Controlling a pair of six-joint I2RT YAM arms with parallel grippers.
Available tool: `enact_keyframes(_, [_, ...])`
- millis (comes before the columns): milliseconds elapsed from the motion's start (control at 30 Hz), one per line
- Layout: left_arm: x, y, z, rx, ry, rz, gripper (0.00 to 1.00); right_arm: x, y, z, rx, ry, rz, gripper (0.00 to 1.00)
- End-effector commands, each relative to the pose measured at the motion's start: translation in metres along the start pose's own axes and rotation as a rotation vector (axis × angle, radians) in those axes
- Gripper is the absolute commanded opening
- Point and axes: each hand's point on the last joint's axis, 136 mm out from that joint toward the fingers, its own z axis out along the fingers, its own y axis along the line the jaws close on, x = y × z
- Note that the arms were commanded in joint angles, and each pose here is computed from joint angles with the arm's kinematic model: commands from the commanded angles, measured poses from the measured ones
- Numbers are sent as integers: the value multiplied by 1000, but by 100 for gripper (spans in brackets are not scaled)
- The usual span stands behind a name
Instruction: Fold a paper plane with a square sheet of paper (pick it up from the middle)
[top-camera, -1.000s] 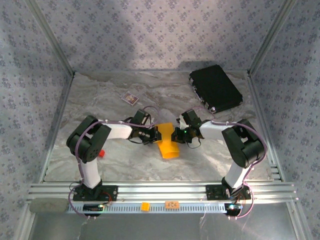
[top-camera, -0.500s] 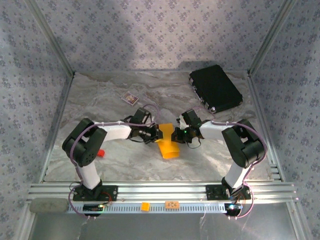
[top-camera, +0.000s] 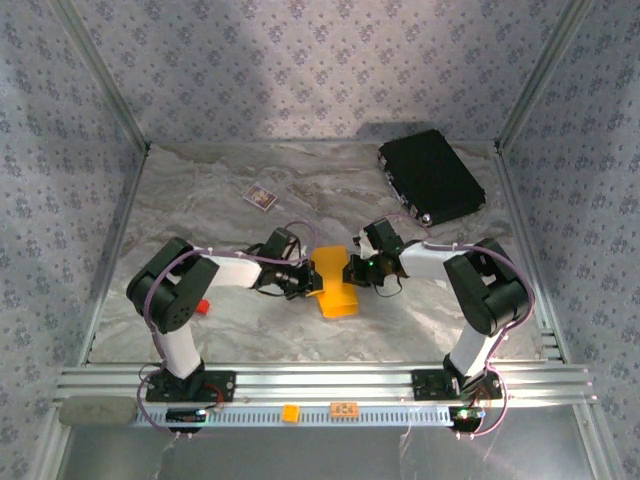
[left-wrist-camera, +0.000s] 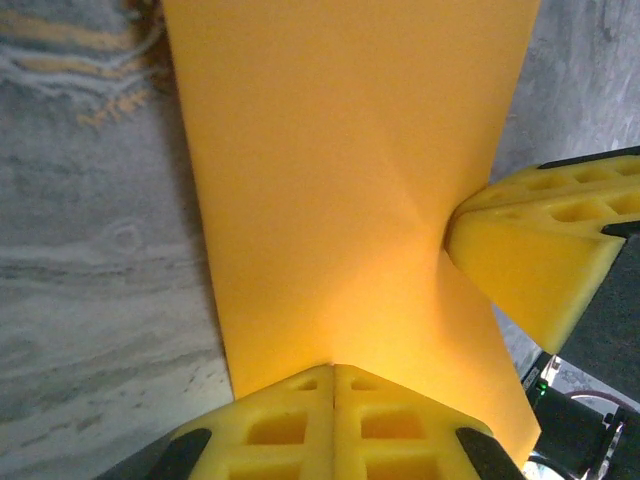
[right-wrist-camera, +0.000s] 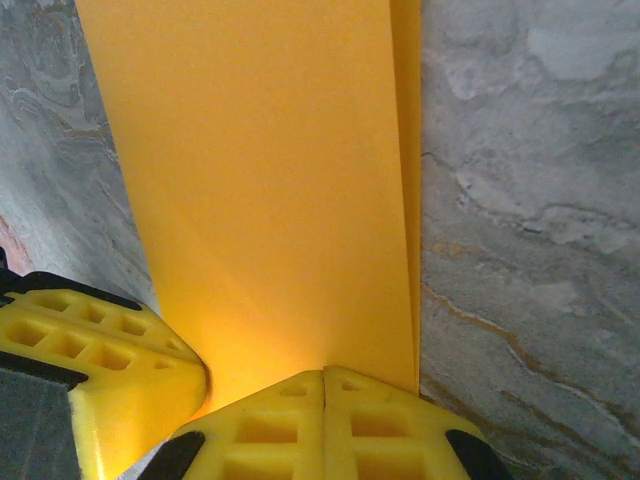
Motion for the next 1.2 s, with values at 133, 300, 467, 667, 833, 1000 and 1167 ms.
enact_keyframes(133, [0, -28, -19, 3, -14, 10, 0, 36, -62, 5, 221, 85, 106, 0])
enact_keyframes(300, [7, -41, -15, 38, 2, 9, 0, 36, -63, 5, 222, 87, 107, 0])
enact_keyframes(467, [16, -15, -4, -14, 20, -20, 0, 35, -64, 5, 221, 84, 109, 0])
enact_keyframes(667, [36, 25, 8, -86, 71, -57, 0, 36, -64, 3, 224, 85, 113, 0])
enact_keyframes(833, [38, 31, 3, -125, 68, -38, 0, 35, -67, 2, 220, 76, 125, 0])
enact_keyframes(1000, [23, -5, -14, -66, 8, 10, 0, 36, -67, 0, 221, 71, 124, 0])
enact_keyframes(1167, [17, -39, -24, 31, -30, 34, 1, 36, -67, 0, 221, 70, 124, 0])
